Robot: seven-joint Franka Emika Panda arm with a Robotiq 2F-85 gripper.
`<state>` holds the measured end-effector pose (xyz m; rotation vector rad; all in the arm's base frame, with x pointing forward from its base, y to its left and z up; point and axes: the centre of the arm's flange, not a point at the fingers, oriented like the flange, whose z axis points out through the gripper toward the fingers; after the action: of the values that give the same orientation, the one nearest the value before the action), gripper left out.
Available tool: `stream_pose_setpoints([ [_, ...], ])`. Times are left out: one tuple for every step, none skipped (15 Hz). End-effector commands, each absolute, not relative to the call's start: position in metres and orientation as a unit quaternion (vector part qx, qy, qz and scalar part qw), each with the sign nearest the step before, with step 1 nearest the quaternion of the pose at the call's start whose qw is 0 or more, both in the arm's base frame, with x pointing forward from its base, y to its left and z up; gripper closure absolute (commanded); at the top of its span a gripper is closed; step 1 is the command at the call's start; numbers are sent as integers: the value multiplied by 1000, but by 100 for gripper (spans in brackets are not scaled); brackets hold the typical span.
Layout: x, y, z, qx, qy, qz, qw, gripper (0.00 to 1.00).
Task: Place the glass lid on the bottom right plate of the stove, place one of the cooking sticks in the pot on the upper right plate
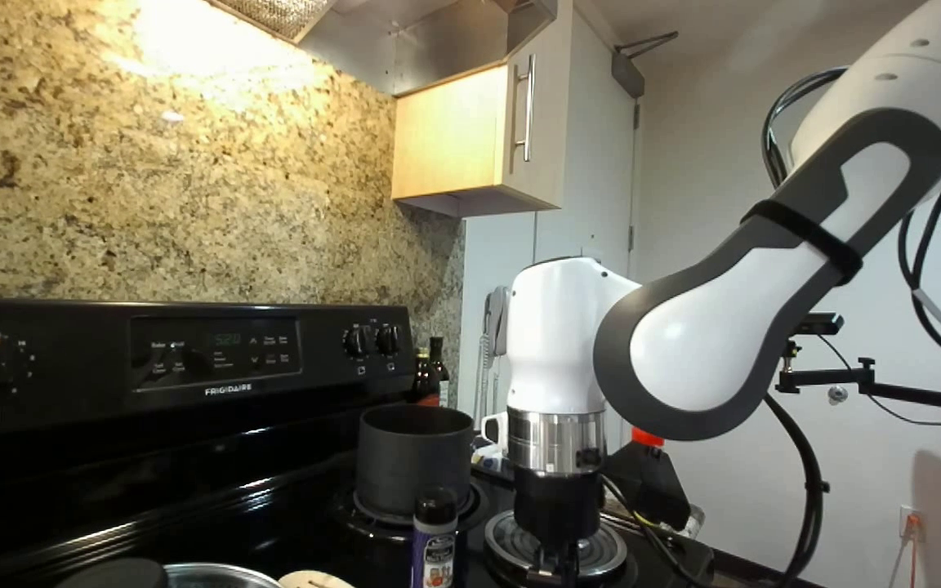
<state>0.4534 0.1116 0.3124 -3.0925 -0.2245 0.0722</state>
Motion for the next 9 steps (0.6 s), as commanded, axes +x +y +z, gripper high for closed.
stream_pose_setpoints([
  [451, 117, 310, -997, -70, 6, 14, 8],
  [453, 117, 309, -997, -75, 5, 13, 29],
  [454, 118, 309, -997, -77, 3, 11, 31],
  [454, 119, 308, -997, -80, 2, 8, 36],
  [455, 120, 309, -996, -85, 1, 8, 45],
  [455, 120, 309, -996, -85, 1, 10, 51],
  [455, 120, 309, -996, -84, 2, 13, 58],
  [455, 121, 310, -996, -84, 2, 11, 64],
  [455, 121, 310, -996, -85, 2, 13, 70],
])
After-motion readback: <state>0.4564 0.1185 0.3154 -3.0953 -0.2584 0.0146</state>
